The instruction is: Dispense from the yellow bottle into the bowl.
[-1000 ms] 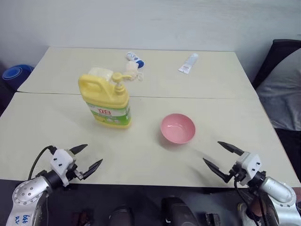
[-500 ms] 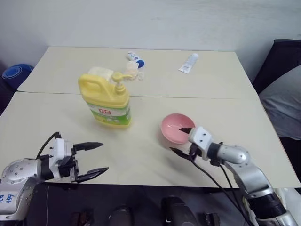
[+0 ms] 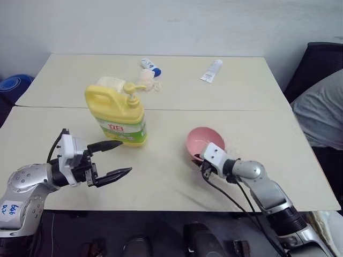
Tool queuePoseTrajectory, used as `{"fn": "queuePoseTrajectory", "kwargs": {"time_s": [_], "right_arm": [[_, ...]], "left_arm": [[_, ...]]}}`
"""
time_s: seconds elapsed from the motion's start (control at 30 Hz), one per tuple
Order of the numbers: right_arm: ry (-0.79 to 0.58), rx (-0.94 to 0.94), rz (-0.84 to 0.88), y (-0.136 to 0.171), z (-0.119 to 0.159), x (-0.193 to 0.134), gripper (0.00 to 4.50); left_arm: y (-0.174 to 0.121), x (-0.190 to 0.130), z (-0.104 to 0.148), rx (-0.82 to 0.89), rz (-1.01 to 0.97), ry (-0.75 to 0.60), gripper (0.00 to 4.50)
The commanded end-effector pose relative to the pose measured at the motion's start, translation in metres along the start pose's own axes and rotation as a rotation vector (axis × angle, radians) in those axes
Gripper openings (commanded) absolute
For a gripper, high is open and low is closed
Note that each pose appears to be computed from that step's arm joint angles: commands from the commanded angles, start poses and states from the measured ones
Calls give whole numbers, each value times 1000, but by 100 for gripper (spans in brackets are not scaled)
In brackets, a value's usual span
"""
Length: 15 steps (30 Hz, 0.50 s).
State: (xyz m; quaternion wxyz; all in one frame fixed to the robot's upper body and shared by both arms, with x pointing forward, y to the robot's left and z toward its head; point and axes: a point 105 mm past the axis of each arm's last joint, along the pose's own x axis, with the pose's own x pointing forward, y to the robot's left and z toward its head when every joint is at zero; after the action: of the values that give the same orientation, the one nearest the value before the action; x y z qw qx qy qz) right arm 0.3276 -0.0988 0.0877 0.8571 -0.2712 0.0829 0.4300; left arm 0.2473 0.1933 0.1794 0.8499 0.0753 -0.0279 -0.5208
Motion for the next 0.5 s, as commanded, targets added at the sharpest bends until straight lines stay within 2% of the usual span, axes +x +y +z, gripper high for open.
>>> {"fn": "queuePoseTrajectory", "kwargs": {"time_s": [0.03,0.2,0.33,0.5], "right_arm": [[-71,-41,26,-6,24,-5,1],[-135,-177,115,-15,69,-14,1],[-112,-336,208,-23,105,-19,0],[-82,-432,265,-37,140,-14,0]], "left_arm": [[2,0,30,25,-1,-80,450],[12,-2,78,16,-8,-190,450],[34,-4,120,59,52,-287,361],[66,5,125,100,124,-150,199]]}}
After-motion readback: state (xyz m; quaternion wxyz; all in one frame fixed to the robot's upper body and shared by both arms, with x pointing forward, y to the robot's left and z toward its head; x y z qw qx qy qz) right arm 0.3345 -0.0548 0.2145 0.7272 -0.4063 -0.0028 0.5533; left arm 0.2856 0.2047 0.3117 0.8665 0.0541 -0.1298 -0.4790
